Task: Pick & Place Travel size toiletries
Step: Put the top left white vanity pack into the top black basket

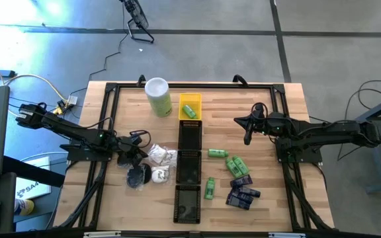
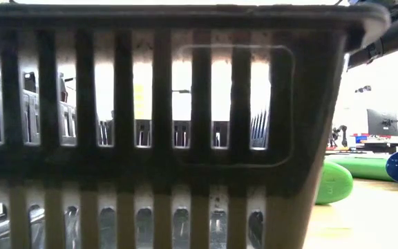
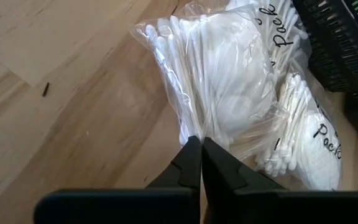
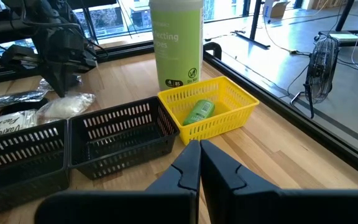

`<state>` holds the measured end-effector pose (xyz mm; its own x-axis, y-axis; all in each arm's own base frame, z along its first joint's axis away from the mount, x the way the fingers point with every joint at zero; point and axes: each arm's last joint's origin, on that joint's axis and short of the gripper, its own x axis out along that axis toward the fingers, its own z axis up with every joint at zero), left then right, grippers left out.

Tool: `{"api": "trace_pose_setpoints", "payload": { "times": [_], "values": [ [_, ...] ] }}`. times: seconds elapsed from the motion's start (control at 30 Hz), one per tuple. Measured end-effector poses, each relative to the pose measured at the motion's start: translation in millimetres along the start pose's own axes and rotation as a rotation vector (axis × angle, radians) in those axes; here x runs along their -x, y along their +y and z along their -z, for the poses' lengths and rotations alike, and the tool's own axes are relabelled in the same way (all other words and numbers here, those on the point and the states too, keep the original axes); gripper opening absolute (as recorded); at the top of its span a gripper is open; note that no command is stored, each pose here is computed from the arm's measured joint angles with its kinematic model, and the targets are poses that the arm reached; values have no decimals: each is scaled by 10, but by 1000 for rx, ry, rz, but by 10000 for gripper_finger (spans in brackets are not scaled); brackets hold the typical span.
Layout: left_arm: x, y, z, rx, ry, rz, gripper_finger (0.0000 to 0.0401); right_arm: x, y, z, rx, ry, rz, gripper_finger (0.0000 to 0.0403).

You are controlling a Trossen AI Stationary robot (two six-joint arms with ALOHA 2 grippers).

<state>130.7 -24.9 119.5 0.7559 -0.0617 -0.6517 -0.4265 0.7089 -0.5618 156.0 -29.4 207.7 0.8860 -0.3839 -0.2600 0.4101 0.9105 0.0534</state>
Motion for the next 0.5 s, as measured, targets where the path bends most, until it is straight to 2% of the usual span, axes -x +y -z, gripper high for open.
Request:
{"api": "trace_pose_setpoints", "payload": {
  "times": [0.2,0.5],
  "values": [
    [28,-53,-78,-10,-96,-33,1,0,1,0,0,0,0,2],
    [178,-391,-384,-180,-241,-4,1,0,0,0,0,0,0,2]
  ]
}}
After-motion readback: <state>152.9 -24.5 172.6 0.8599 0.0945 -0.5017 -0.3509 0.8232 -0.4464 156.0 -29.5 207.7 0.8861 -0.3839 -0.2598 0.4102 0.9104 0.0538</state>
